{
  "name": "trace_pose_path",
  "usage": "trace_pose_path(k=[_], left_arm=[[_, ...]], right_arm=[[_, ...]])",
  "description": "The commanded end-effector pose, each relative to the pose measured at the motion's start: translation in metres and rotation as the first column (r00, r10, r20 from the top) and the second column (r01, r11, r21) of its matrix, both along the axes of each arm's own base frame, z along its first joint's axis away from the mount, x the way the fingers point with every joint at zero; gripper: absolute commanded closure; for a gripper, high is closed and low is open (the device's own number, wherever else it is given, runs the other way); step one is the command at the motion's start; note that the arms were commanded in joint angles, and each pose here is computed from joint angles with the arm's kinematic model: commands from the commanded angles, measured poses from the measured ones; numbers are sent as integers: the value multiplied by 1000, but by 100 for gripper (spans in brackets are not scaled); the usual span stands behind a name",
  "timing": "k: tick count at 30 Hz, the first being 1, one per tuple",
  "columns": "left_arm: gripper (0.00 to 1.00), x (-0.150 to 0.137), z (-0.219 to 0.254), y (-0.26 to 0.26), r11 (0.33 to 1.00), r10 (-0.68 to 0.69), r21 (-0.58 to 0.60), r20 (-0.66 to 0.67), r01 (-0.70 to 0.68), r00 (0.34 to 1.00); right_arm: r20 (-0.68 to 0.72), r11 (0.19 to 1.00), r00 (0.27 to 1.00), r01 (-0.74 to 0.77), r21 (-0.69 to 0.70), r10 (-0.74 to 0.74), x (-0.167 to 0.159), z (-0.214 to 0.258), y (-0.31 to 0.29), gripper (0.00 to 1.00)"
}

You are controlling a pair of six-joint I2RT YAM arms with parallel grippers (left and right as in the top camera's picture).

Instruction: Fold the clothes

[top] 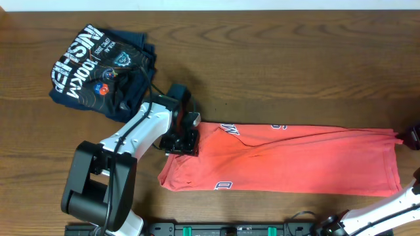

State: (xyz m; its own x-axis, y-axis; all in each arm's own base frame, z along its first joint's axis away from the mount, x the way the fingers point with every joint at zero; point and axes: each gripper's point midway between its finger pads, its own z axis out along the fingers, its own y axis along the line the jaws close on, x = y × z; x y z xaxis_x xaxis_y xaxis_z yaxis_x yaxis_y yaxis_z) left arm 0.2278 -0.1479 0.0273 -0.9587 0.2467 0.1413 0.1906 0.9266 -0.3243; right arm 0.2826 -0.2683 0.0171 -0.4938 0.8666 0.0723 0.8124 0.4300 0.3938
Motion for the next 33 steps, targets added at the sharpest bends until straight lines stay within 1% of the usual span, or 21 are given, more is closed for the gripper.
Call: trace_pose_path(k=[1,4,6,7,10,12,15,17,20,24,27,30,33], left_arm=[[67,-3,0,-1,1000,-16,-8,-1,16,1000],[79,-6,0,0,1000,-16,-7,-14,16,1000],[91,-13,1,1,1000,-19,-10,-43,19,999],[94,-17,2,0,999,-32,-17,-54,31,998],[94,-22,8,5,999,-46,-15,-82,45,996],[94,-18,16,8,999,-30,-13,-90,29,996],[94,-5,34,12,1000,-4,-27,-49,2,999],[94,4,47,15,999,17,-41,-2,-17,1000],[94,14,67,21,997,48,-65,77,-43,996],[94,15,86,26,995,65,-85,144,-54,987],[94,12,95,27,995,66,-91,166,-51,984],[94,7,100,28,995,66,-91,167,-51,984],[94,6,101,28,995,66,-91,168,-51,984]], right_arm=[[41,999,999,21,-24,-20,5,16,-6,99],[65,1000,998,20,-11,-20,9,18,-5,99],[80,1000,997,20,-4,-19,12,20,-4,99],[86,1000,996,20,-3,-19,13,20,-4,99],[105,1000,994,14,-4,-14,16,21,-4,99],[194,999,980,-38,2,37,27,29,0,99],[335,994,937,-108,14,97,44,44,7,99],[363,993,926,-117,16,103,48,49,7,99],[359,994,929,-108,16,95,45,49,4,99],[346,995,936,-89,39,70,38,48,3,99],[291,996,957,-33,85,7,28,45,3,99],[232,997,972,12,82,-31,16,40,-3,99],[234,996,972,13,90,-34,13,41,-3,99]])
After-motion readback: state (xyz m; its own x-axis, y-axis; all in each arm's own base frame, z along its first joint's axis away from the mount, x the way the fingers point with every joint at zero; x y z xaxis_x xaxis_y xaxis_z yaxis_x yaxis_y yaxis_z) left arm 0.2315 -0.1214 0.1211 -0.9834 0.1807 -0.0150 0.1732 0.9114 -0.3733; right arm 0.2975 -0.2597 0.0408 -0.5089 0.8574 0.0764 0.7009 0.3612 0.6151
